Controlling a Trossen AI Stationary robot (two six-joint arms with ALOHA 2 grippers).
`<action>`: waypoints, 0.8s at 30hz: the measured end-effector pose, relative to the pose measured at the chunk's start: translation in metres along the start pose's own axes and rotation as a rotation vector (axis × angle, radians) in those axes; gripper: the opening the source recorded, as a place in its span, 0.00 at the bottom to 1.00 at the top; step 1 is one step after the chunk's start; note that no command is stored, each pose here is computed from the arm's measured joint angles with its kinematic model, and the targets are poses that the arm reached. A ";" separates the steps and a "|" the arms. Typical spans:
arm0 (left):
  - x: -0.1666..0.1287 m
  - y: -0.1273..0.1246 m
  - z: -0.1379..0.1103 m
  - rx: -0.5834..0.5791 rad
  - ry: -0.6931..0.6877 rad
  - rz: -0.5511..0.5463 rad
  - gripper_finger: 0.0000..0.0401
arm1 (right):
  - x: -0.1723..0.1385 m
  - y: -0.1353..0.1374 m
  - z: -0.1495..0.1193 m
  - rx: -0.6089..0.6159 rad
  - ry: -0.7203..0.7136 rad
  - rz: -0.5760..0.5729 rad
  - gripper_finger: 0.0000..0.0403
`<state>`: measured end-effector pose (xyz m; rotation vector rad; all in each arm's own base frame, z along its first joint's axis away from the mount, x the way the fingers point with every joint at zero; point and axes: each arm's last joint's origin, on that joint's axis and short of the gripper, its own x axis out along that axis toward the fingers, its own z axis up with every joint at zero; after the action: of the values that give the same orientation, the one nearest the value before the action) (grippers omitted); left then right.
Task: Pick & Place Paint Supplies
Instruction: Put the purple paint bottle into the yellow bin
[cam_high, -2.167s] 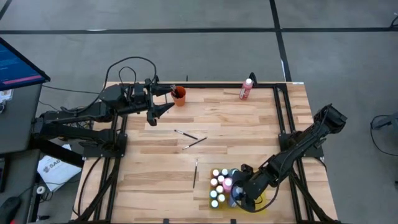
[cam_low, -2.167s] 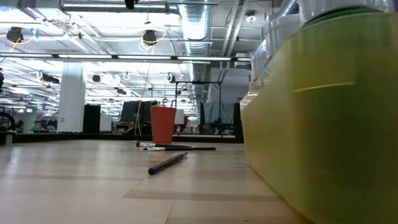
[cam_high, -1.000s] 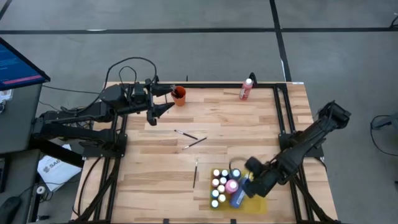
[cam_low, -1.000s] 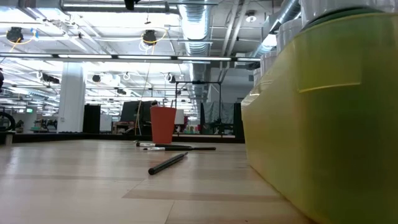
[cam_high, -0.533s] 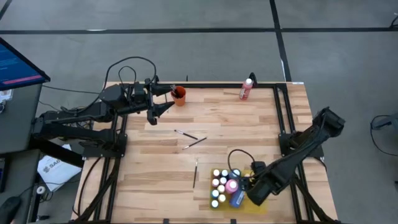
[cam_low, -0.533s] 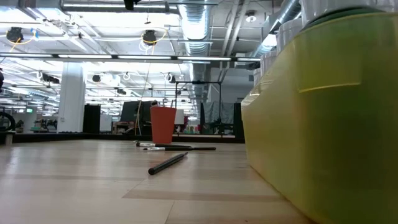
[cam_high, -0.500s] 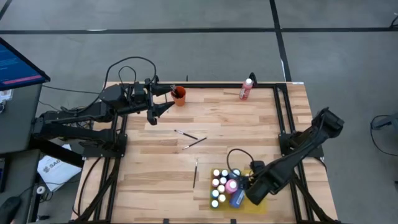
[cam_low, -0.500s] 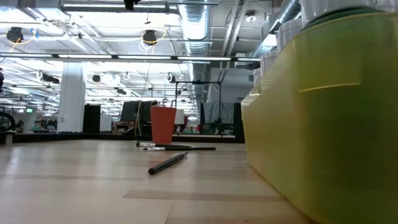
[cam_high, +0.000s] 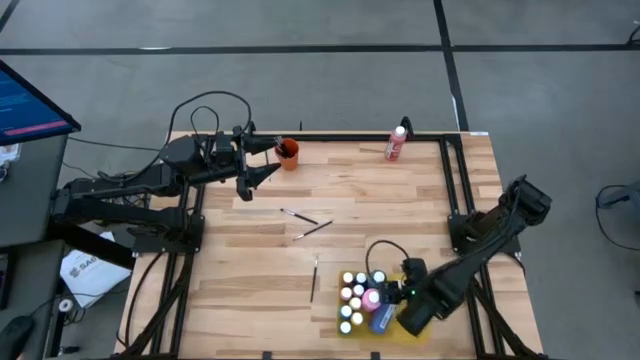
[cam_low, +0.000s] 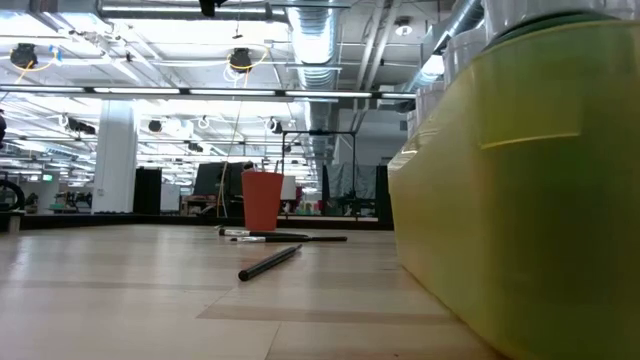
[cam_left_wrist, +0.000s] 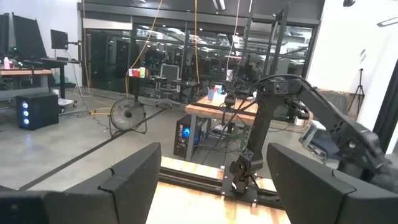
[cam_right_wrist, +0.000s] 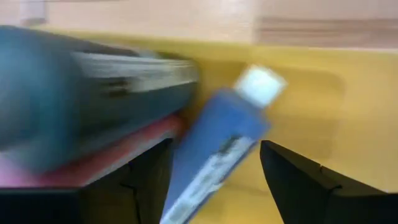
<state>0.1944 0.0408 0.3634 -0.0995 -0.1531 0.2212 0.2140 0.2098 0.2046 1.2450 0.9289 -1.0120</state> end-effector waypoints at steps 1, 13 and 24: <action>0.000 0.000 0.000 0.000 0.000 0.000 0.71 | -0.004 0.002 -0.002 -0.004 -0.013 0.039 0.58; 0.002 0.000 -0.001 -0.027 0.006 0.001 0.71 | -0.018 -0.006 -0.017 -0.116 -0.003 0.067 0.51; 0.002 0.000 -0.001 -0.034 0.006 0.001 0.71 | 0.019 -0.018 -0.038 -0.182 -0.062 0.005 0.56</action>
<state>0.1960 0.0412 0.3623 -0.1338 -0.1507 0.2190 0.2022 0.2452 0.1776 1.0584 0.9468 -0.9353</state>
